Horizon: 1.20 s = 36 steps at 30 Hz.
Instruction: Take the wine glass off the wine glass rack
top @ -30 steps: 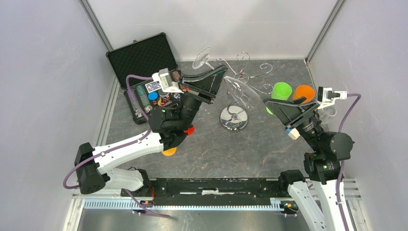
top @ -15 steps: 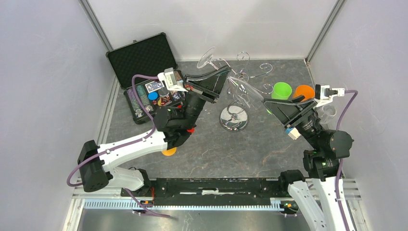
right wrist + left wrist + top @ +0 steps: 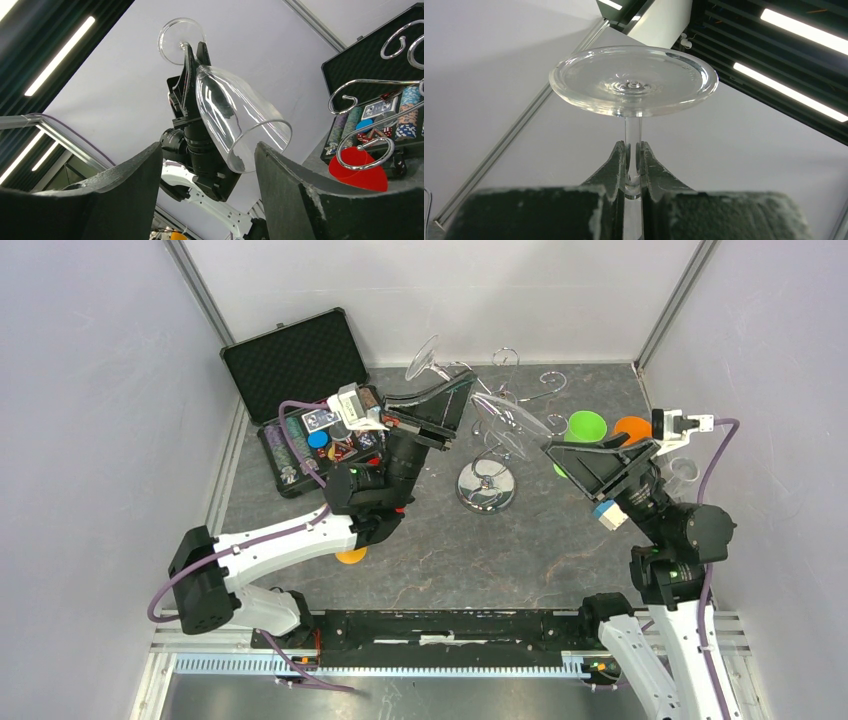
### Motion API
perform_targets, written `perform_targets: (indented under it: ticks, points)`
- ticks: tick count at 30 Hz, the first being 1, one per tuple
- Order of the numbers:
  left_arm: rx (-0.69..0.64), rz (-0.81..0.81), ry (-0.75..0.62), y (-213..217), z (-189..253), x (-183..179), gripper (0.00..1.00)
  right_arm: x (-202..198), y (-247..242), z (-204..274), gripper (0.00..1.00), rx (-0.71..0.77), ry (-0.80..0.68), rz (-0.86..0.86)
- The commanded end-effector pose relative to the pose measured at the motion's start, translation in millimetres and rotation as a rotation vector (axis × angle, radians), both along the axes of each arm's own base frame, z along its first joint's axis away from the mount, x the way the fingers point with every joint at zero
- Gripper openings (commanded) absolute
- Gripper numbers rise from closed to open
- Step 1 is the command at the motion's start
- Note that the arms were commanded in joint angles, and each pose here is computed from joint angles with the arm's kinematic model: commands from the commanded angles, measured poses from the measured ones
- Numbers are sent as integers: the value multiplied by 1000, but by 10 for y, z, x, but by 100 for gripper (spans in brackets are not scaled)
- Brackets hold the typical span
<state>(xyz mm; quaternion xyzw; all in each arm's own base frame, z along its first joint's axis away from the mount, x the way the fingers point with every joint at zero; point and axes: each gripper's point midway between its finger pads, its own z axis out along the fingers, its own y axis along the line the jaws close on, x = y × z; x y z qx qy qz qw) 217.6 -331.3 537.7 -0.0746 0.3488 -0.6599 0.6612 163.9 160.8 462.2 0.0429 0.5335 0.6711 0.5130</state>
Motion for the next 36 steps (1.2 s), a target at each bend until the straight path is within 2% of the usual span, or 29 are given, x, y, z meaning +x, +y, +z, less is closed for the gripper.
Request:
perform_targets:
  ticks: [1,4,8,18,25,28,36]
  points:
    - [-126,-2,-38,210,317,-84,2,-94,16,197,69,7,-74,24]
    - [-130,-14,-20,189,281,-63,2,-162,10,326,58,51,-136,51]
    - [-144,-33,-13,176,295,-67,2,-231,-8,492,48,80,-211,58]
    - [-168,-93,-7,117,321,-93,2,-118,37,466,43,62,-199,72]
    - [-152,-94,17,40,309,-28,2,8,112,399,46,18,-166,86]
    - [-153,-90,33,26,275,20,2,60,100,381,36,19,-168,59]
    - [-152,-99,58,24,179,86,2,173,62,404,3,20,-203,-5]
